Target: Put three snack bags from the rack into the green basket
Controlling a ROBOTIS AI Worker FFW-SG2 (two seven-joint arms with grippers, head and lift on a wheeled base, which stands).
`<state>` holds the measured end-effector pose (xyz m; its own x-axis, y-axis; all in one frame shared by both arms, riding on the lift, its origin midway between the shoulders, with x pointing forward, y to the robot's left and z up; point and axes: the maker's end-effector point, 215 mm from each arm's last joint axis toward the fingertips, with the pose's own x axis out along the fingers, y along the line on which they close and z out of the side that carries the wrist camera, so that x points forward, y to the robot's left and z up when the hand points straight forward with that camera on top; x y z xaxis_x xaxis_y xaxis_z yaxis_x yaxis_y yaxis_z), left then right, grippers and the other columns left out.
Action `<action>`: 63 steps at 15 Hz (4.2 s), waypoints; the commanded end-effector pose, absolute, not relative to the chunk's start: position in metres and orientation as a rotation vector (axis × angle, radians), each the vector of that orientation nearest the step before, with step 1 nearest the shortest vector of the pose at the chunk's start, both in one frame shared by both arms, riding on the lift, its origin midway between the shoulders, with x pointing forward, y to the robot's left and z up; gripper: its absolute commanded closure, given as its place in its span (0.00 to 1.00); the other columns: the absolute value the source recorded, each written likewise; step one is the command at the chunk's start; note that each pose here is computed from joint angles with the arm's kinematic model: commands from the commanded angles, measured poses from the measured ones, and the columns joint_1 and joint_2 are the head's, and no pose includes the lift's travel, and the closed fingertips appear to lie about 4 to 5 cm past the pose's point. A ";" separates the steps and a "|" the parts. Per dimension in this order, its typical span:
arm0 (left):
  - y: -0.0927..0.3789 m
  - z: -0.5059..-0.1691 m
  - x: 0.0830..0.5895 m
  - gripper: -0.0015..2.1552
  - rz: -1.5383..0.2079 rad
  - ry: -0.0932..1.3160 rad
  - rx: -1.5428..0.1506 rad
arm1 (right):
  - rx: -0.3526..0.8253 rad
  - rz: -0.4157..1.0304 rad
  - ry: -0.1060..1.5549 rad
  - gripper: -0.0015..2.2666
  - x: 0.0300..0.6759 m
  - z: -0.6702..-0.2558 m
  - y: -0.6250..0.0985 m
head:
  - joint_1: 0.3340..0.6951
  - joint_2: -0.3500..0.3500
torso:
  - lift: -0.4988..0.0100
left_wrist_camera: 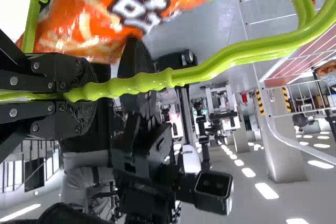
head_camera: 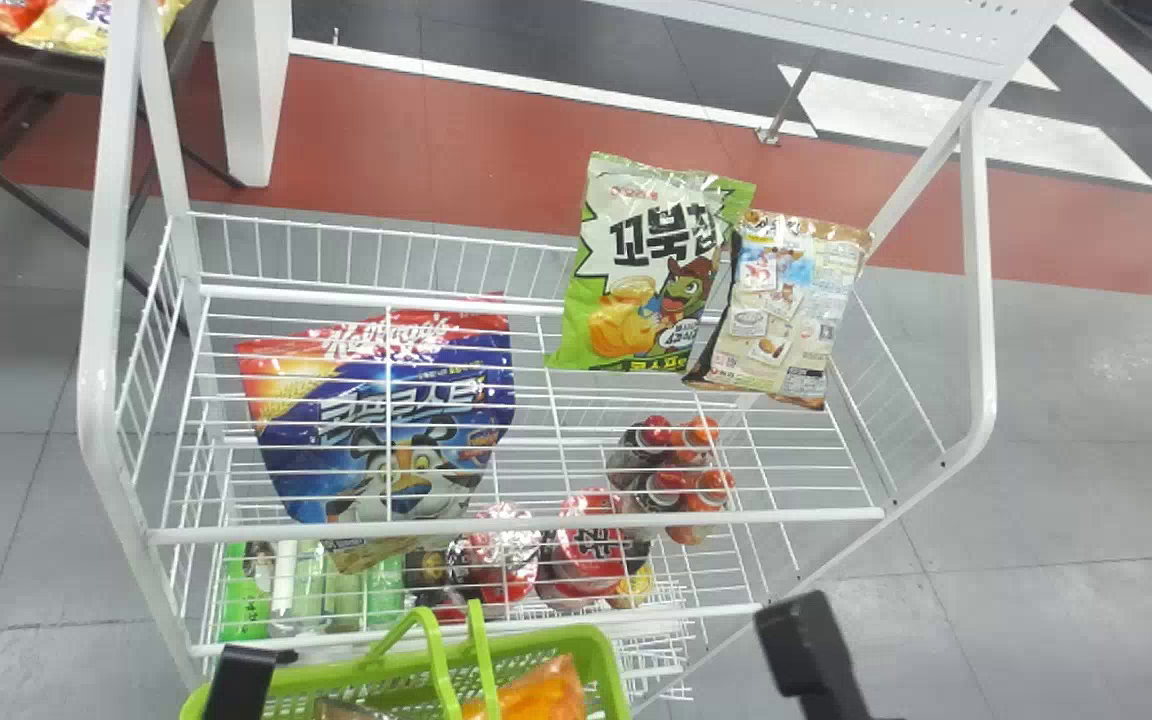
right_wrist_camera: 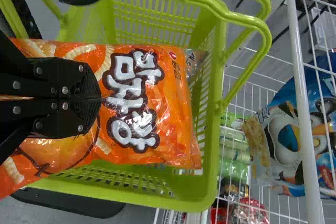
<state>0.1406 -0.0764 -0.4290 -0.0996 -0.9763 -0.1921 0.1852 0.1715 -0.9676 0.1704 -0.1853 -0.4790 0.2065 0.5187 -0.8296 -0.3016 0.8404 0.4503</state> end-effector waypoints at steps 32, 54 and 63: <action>-0.079 -0.424 0.136 0.59 -1.250 1.273 -0.888 | 0.076 0.444 0.809 0.03 0.306 -0.450 -0.249 | 1.00 0.00 | 0.98; -0.091 -0.432 0.132 0.59 -1.276 1.306 -0.876 | -0.059 -0.102 0.300 0.77 0.563 -0.416 -0.435 | 1.00 0.00 | 0.98; -0.095 -0.432 0.129 0.59 -1.286 1.316 -0.869 | -0.026 -0.149 0.160 0.99 0.529 -0.370 -0.450 | 1.00 0.00 | 0.98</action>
<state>0.1294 -0.0936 -0.4329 -0.1841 -0.9642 -0.1906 0.1659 0.1607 -0.9730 0.5347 -0.4522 -0.3768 0.9729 -0.1543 -0.1720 0.1482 0.9878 -0.0481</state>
